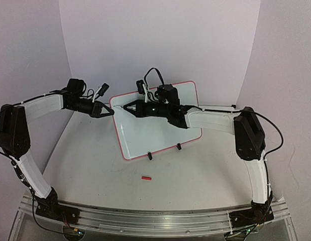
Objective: Write a sentence on the whiteboard
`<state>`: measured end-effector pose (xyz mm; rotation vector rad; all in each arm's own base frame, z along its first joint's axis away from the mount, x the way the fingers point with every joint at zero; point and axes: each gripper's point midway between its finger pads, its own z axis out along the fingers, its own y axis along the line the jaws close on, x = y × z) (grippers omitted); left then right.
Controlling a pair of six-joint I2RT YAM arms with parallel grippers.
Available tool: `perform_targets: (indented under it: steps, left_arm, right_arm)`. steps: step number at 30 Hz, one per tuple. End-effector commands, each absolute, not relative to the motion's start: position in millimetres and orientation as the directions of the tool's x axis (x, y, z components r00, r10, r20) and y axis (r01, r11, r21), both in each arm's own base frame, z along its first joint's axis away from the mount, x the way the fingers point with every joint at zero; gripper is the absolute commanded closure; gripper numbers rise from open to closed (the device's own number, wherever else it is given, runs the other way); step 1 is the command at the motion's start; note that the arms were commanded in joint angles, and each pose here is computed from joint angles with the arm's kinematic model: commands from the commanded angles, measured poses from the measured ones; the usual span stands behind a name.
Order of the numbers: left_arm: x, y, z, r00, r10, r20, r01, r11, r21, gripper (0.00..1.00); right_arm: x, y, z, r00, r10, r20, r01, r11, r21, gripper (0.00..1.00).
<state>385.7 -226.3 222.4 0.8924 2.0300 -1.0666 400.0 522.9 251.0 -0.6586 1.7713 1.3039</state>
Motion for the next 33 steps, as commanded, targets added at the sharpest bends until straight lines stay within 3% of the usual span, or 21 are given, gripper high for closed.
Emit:
perform_targets:
  steps: [1, 8, 33]
  left_arm:
    - [380.4, -224.0, 224.7, -0.489, 0.304, -0.818, 0.833, 0.440, -0.335, 1.00]
    - [380.2, -224.0, 225.5, -0.488, 0.303, -0.819, 0.834, 0.440, -0.334, 1.00]
    - [378.7, -223.3, 229.7, -0.480, 0.300, -0.824, 0.837, 0.439, -0.327, 1.00]
  right_arm:
    - [404.4, 506.8, 245.1, -0.519, 0.063, -0.852, -0.770, 0.399, 0.498, 1.00]
    - [400.6, 499.0, 239.2, -0.528, 0.068, -0.847, -0.758, 0.411, 0.506, 1.00]
    - [419.5, 497.8, 297.5, -0.415, 0.188, -0.890, -0.779, 0.432, 0.454, 1.00]
